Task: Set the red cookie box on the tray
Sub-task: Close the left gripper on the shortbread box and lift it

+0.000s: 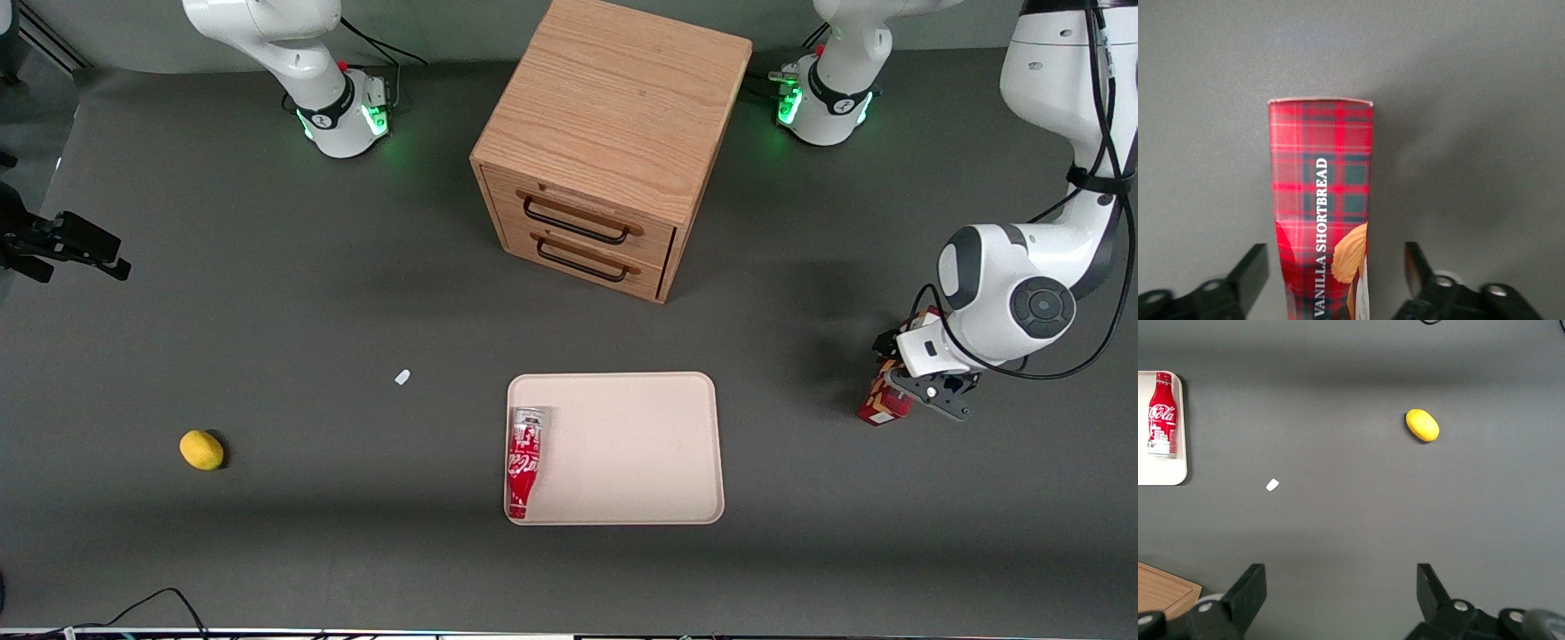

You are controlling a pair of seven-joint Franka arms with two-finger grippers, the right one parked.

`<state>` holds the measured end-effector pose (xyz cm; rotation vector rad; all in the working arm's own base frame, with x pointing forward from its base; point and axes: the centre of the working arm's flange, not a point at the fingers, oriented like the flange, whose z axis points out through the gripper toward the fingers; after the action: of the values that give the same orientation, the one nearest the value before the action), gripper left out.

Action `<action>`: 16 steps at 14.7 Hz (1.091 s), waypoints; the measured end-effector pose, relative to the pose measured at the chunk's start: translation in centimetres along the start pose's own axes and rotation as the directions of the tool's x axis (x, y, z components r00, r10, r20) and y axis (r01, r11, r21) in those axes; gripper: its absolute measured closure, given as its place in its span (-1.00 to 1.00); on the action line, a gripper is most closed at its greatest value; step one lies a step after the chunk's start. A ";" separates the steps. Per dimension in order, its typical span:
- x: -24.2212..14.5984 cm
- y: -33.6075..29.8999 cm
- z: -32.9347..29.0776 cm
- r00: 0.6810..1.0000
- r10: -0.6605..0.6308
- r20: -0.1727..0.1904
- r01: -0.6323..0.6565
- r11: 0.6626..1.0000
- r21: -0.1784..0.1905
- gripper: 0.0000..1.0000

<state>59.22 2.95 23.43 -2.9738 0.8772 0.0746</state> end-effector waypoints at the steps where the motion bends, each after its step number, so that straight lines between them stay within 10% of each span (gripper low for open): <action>1: 0.0 0.0 0.0 1.000 0.000 0.000 0.000 1.000 0.000 -0.46; 6: -0.1 -0.1 0.0 1.000 -0.004 0.001 0.004 1.000 0.000 0.57; 16: 1.6 -1.7 -9.1 0.990 -0.138 -0.014 0.137 0.990 -0.040 0.73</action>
<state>61.82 3.02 32.46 -3.0657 0.6774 0.0629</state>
